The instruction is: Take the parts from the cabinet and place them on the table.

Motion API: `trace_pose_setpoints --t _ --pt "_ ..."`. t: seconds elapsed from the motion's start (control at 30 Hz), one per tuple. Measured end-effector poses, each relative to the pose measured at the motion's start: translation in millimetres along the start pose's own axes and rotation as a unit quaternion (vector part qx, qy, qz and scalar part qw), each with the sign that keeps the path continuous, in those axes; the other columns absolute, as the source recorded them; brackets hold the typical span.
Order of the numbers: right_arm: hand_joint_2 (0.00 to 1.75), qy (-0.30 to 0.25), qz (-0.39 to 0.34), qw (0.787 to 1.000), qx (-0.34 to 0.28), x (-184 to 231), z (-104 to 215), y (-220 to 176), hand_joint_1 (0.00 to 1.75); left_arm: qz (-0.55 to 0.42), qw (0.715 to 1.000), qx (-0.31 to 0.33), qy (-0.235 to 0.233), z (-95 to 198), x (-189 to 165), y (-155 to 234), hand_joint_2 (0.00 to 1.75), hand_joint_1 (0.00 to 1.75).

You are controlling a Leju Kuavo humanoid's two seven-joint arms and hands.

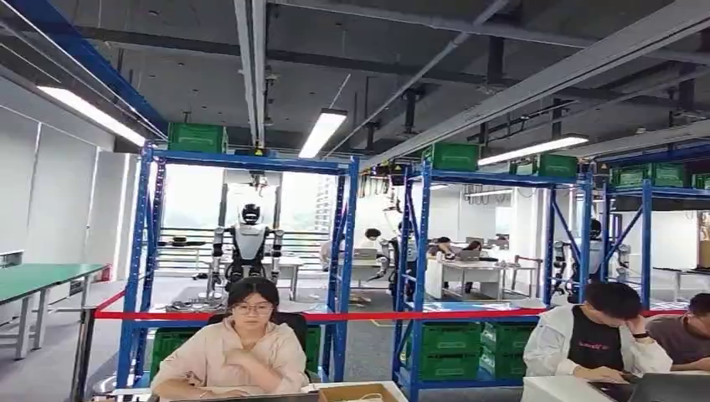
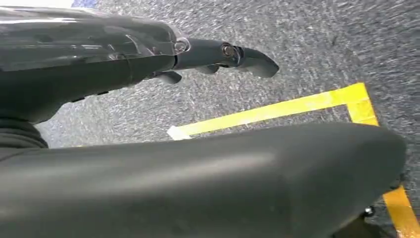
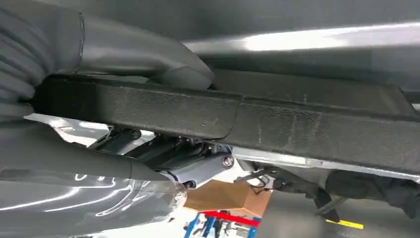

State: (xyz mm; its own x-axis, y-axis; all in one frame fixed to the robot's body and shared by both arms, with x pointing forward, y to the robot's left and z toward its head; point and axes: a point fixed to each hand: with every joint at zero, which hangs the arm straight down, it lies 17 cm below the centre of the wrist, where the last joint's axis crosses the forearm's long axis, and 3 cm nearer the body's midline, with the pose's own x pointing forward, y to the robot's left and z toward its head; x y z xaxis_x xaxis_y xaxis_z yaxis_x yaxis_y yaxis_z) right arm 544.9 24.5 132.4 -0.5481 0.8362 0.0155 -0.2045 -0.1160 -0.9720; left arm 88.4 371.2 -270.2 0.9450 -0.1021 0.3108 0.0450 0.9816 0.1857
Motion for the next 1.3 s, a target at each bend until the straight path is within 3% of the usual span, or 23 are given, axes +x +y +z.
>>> trace_pose_setpoints --t 0.23,0.27,0.4,0.43,0.6,0.8,0.97,1.03,1.1,1.23,1.3 --pt "1.75 -0.011 0.000 1.000 -0.013 5.9 -0.7 -4.1 1.75 -0.002 1.000 0.002 -0.003 -0.4 2.2 0.6 1.75 0.00" --pt "0.00 -0.016 -0.001 1.000 -0.016 8.5 -0.6 -4.0 0.00 -0.002 1.000 0.003 -0.003 -0.4 1.8 0.7 1.75 0.00" --pt "0.00 -0.038 -0.009 0.999 -0.038 21.5 -0.9 -10.6 0.00 -0.006 1.000 0.003 -0.005 -0.4 2.5 -0.3 1.75 0.00" --pt "0.00 -0.045 -0.011 0.998 -0.041 25.3 -0.7 -11.4 0.00 -0.006 1.000 0.003 -0.005 -0.4 2.5 -0.2 0.00 0.00" --pt "0.00 -0.104 -0.041 0.992 -0.055 51.9 5.3 -5.5 0.00 -0.008 1.000 0.004 -0.007 -0.1 1.9 0.5 0.00 0.00" --pt "0.00 -0.176 -0.056 0.976 -0.113 83.2 13.9 -39.8 0.00 -0.013 1.000 0.004 -0.009 -0.5 3.4 1.5 0.00 0.00" --pt "0.00 -0.241 -0.108 0.949 -0.172 102.8 34.7 -79.6 0.00 -0.018 1.000 0.003 -0.013 -0.4 4.1 1.5 0.00 0.00" --pt "0.00 -0.285 -0.195 0.918 -0.196 110.4 54.6 -93.1 0.00 -0.021 1.000 0.002 -0.014 -0.2 3.7 1.8 0.00 0.00" --pt "0.00 -0.322 -0.297 0.868 -0.233 111.0 79.2 -122.4 0.00 -0.022 1.000 0.001 -0.015 0.2 2.8 1.4 0.00 0.00" --pt "0.00 -0.398 -0.502 0.693 -0.329 78.2 149.7 -198.3 0.00 -0.011 1.000 0.001 -0.024 0.3 6.7 1.3 0.00 0.00" --pt "0.00 -0.417 -0.547 0.628 -0.364 55.0 182.4 -212.0 0.00 -0.002 1.000 0.001 -0.026 0.9 5.9 -0.4 0.00 0.00"
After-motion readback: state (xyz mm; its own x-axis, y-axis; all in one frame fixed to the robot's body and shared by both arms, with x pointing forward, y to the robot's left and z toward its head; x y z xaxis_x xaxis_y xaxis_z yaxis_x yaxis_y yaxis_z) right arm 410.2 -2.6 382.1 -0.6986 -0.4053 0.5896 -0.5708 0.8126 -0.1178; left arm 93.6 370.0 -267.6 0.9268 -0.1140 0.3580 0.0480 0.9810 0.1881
